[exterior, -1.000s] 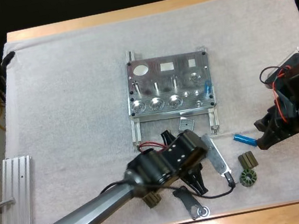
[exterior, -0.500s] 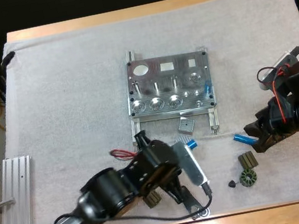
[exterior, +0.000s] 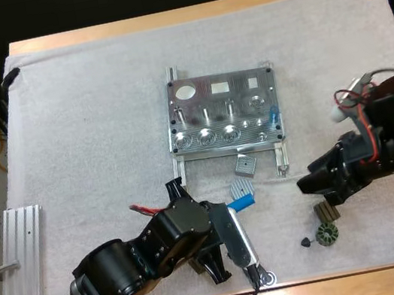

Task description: Load cells from right to left

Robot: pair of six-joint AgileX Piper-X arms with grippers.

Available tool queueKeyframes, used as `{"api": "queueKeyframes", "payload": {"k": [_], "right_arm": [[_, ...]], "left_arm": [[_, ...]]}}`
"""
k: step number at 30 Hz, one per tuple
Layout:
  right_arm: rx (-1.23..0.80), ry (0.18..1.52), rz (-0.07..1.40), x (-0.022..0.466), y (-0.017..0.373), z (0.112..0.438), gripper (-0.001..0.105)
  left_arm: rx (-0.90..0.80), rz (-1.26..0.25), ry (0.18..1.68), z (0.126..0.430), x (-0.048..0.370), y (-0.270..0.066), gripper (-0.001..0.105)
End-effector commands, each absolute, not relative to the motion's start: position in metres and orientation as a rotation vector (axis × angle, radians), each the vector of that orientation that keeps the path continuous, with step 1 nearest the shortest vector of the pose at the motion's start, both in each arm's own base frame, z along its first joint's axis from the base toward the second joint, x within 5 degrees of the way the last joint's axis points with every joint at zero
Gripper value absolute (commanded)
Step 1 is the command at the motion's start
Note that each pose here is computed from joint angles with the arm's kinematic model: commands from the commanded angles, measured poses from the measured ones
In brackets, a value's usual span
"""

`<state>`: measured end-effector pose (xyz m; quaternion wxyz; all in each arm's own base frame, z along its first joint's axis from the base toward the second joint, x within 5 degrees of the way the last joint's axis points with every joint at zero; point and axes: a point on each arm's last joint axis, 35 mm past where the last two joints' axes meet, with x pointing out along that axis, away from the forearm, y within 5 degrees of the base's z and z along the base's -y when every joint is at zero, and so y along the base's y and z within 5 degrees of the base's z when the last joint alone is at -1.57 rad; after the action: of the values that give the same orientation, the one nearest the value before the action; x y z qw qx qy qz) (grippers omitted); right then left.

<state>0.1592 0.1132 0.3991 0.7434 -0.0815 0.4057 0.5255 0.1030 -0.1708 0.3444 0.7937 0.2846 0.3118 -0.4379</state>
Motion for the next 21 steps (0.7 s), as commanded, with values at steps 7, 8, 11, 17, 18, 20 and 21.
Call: {"api": "queueKeyframes", "payload": {"k": [7,8,11,17,18,20,21], "right_arm": [[0.039,0.96,1.286,0.163,0.123,0.363,0.047],[0.063,0.969,1.288,0.165,0.124,0.357,0.051],[0.101,0.971,1.275,0.169,0.126,0.349,0.052],[0.169,0.976,1.263,0.173,0.129,0.342,0.052],[0.172,0.976,1.262,0.173,0.129,0.341,0.052],[0.183,0.981,1.263,0.173,0.132,0.34,0.052],[0.181,0.98,1.266,0.173,0.132,0.34,0.052]], "left_arm": [[0.608,-0.961,0.656,0.347,0.102,-0.17,0.0],[0.608,-0.961,0.656,0.347,0.102,-0.17,0.0],[0.608,-0.961,0.656,0.347,0.102,-0.17,0.0],[0.601,-0.961,0.647,0.348,0.102,-0.171,0.0],[0.598,-0.961,0.643,0.348,0.102,-0.171,0.0],[0.583,-0.974,0.628,0.349,0.103,-0.173,0.0],[0.578,-0.98,0.623,0.35,0.103,-0.174,0.0]]}}
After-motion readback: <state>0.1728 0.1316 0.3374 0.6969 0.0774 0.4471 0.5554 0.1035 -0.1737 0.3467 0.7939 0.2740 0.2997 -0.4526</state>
